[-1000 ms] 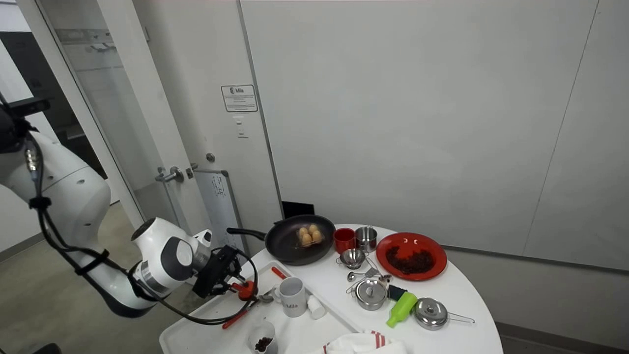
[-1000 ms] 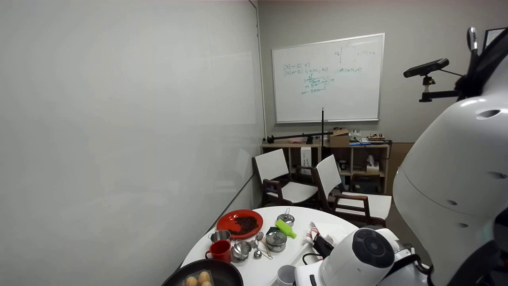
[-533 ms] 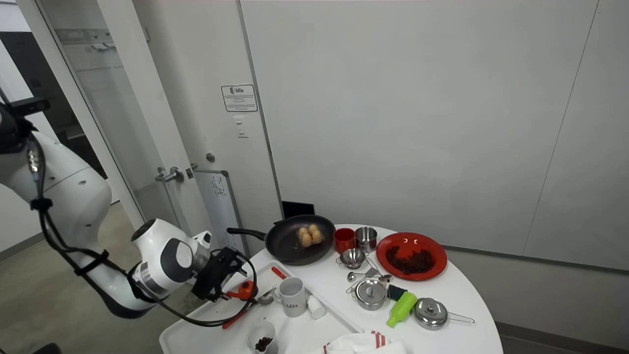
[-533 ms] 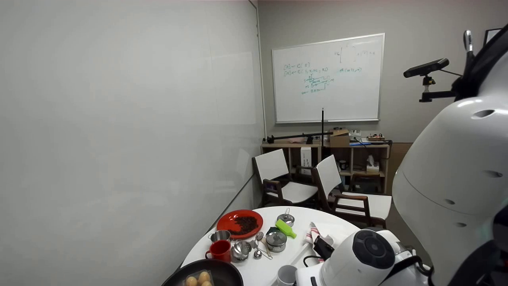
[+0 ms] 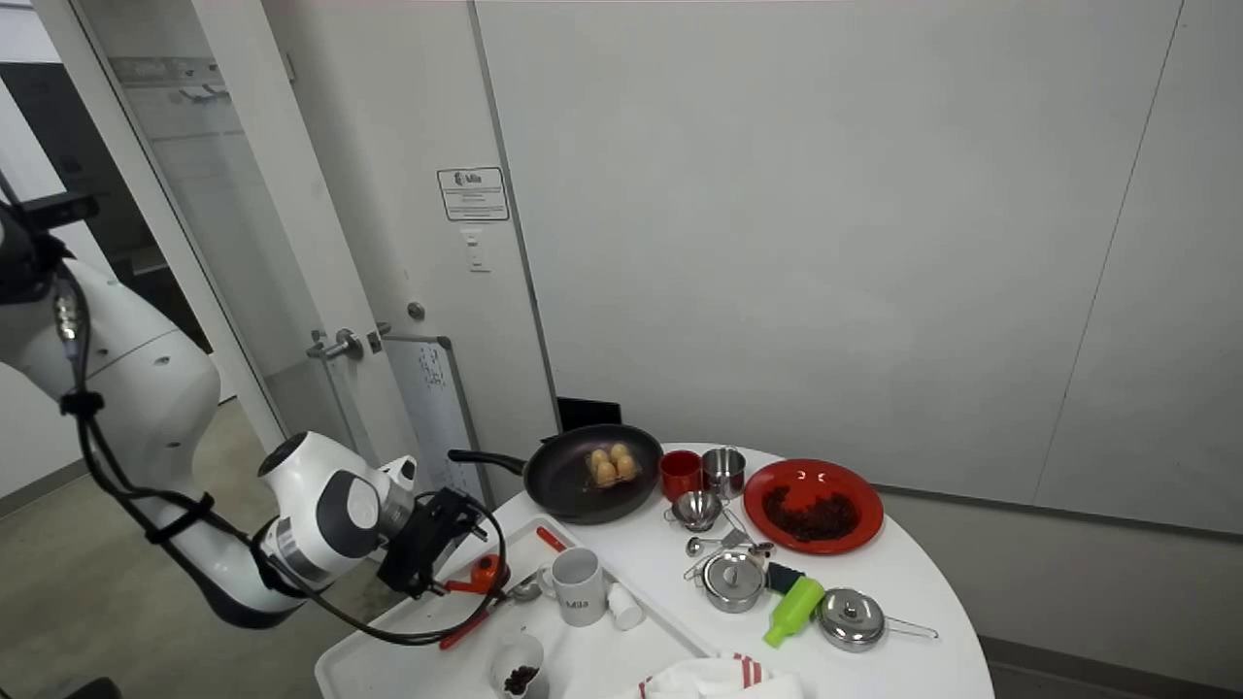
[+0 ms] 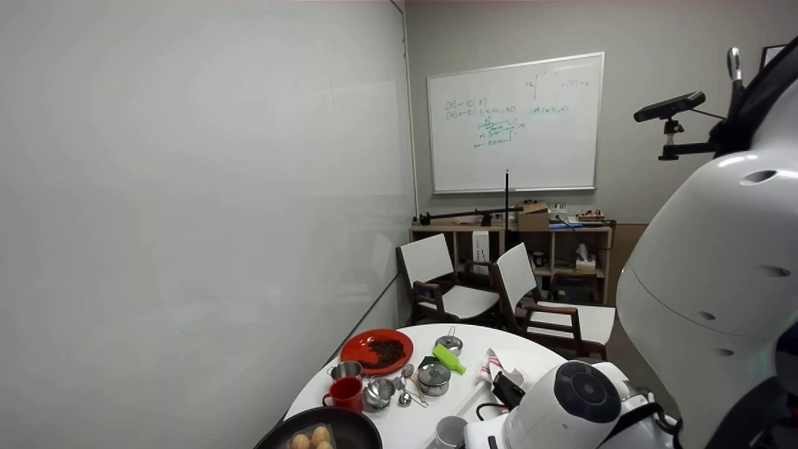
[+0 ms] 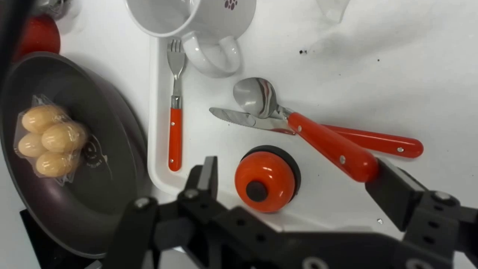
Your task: Take the spoon out of the grey mug and set it down on the table
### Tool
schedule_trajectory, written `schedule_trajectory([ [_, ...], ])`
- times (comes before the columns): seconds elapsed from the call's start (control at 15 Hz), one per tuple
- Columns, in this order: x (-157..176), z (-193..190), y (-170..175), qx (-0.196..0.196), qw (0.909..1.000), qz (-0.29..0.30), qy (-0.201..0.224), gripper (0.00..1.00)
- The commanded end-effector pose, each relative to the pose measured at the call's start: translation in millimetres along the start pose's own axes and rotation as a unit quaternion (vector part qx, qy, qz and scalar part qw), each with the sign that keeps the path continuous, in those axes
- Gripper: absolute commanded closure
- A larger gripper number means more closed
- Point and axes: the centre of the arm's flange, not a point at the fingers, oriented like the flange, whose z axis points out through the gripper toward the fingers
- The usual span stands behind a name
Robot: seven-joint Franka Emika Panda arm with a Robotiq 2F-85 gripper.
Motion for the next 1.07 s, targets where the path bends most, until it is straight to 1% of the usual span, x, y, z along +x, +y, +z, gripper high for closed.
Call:
schedule_trajectory([
  [0.0,2.4,5.1,5.5,0.001,1.0,-0.006,-0.004,0.0],
  [0.07,3.0,11.1,4.7,-0.003,0.9999,-0.009,-0.011,0.0],
  [0.2,4.6,19.9,4.7,-0.002,0.9999,-0.009,-0.012,0.0],
  [0.27,5.8,26.0,4.3,-0.007,0.9998,-0.011,-0.016,0.0],
  [0.4,7.8,43.2,4.3,-0.02,0.9994,-0.008,-0.027,0.0],
  [0.67,7.4,74.4,4.8,-0.028,0.9987,0.003,-0.043,0.0],
  [1.0,6.2,90.1,2.1,-0.026,0.9982,0.01,-0.052,0.0],
])
